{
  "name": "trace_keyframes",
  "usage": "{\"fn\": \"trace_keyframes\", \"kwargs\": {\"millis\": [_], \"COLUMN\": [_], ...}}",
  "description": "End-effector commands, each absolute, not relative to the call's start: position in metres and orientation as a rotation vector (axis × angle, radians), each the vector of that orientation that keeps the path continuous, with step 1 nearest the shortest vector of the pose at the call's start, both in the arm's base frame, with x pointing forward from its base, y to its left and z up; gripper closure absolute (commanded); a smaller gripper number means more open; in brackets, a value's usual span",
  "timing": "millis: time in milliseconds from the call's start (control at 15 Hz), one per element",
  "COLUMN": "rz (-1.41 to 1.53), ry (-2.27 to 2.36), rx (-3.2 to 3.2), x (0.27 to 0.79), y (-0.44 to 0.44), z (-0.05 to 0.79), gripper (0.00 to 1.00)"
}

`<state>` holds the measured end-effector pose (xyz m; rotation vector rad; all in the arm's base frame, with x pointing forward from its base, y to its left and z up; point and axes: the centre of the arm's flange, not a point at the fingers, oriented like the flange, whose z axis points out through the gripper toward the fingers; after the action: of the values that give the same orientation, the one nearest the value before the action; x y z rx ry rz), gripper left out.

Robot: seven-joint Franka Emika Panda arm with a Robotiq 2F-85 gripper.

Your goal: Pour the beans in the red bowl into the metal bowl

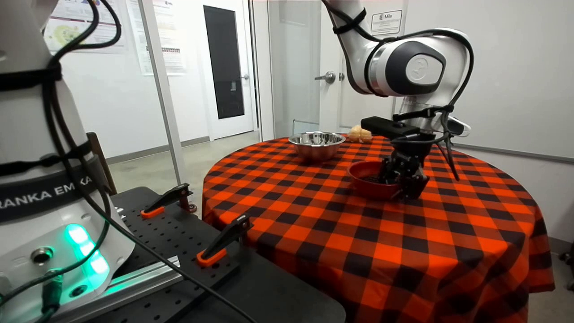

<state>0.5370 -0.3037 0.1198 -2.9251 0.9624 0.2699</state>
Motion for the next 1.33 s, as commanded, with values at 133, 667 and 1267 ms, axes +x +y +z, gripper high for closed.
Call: {"fn": "trace_keyframes", "kwargs": {"millis": [133,667,1267], "rz": [0.294,0.291,0.290], "ry": [0.908,0.863,0.871], "rx": [-2.759,-2.678,-2.746], "x": [0.539,0.544,0.539], "y": [-0.296,-0.287,-0.294], "z": [0.141,0.155,0.147], "gripper": [1.00,1.00,0.45]}}
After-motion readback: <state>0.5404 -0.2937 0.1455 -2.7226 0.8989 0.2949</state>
